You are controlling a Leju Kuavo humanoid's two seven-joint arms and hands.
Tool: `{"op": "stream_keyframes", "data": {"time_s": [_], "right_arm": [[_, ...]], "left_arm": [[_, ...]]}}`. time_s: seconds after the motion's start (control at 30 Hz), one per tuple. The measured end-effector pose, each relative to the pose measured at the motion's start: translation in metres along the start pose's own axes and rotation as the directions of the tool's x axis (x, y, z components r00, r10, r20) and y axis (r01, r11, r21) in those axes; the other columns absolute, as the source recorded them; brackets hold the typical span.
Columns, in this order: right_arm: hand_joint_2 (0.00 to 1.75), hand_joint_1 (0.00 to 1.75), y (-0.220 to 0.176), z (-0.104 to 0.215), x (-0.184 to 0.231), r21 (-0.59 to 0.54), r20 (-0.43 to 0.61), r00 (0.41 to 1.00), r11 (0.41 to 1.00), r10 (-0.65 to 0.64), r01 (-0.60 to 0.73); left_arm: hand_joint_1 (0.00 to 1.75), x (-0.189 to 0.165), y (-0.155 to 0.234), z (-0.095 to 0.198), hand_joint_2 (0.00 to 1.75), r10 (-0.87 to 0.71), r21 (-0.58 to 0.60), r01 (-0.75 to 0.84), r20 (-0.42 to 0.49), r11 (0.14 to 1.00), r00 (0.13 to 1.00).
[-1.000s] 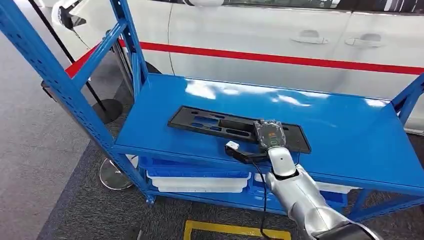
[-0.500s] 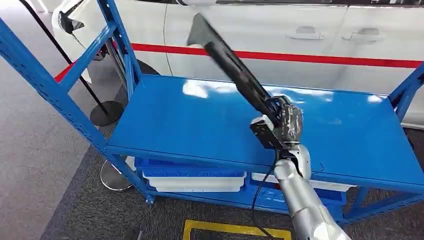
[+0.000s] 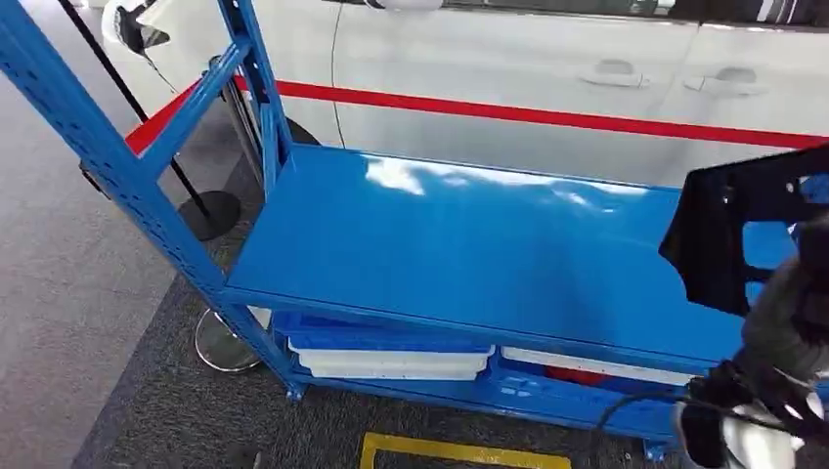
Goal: Take the parts from the cabinet and place them on the table.
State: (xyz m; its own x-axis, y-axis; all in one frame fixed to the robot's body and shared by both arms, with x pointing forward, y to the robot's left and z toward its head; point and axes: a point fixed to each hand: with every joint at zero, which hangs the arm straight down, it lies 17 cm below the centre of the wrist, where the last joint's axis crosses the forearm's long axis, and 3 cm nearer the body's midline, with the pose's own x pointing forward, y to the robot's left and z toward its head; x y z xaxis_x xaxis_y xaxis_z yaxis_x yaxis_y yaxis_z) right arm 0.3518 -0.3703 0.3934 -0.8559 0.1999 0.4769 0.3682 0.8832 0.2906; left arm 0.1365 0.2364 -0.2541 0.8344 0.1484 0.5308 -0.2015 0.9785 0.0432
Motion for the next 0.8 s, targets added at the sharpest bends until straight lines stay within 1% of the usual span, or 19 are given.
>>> {"op": "stream_keyframes", "data": {"time_s": [0.07,0.17,0.33,0.43,0.5,0.63,0.73,0.8], "right_arm": [[1.75,1.75,-0.023,0.009,0.005,-0.012,-0.018,1.000,1.000,-0.006,0.006],[1.75,1.75,-0.039,0.016,0.010,-0.012,-0.046,0.998,0.999,-0.051,0.050],[1.75,1.75,-0.048,0.024,0.027,0.092,-0.052,0.980,0.977,-0.190,0.194],[1.75,1.75,-0.050,0.035,0.042,0.166,-0.066,0.951,0.936,-0.302,0.309],[1.75,1.75,-0.056,0.039,0.050,0.178,-0.060,0.934,0.917,-0.353,0.358],[1.75,1.75,-0.084,0.054,0.051,0.103,-0.069,0.943,0.938,-0.326,0.331],[1.75,1.75,-0.092,0.058,0.052,0.071,-0.068,0.952,0.950,-0.299,0.303],[1.75,1.75,-0.092,0.068,0.051,0.070,-0.093,0.957,0.957,-0.273,0.280]], "left_arm": [[0.00,-0.002,0.003,0.000,0.00,0.002,0.010,-0.002,0.000,1.000,1.000],[0.00,0.003,0.007,-0.001,0.00,0.033,0.027,-0.033,0.017,0.999,0.999],[0.00,0.006,0.011,-0.002,0.00,0.047,0.039,-0.048,0.026,0.998,0.999],[0.00,0.003,0.017,-0.002,0.00,0.046,0.054,-0.047,0.016,0.997,0.999],[0.00,0.003,0.019,-0.003,0.00,0.044,0.056,-0.045,0.013,0.997,0.999],[0.00,-0.001,0.022,-0.002,0.00,0.047,0.057,-0.047,0.000,0.997,0.999],[0.00,0.001,0.024,-0.003,0.00,0.053,0.062,-0.053,0.001,0.997,0.999],[0.00,0.002,0.026,-0.005,0.00,0.059,0.066,-0.059,0.001,0.996,0.998]]}}
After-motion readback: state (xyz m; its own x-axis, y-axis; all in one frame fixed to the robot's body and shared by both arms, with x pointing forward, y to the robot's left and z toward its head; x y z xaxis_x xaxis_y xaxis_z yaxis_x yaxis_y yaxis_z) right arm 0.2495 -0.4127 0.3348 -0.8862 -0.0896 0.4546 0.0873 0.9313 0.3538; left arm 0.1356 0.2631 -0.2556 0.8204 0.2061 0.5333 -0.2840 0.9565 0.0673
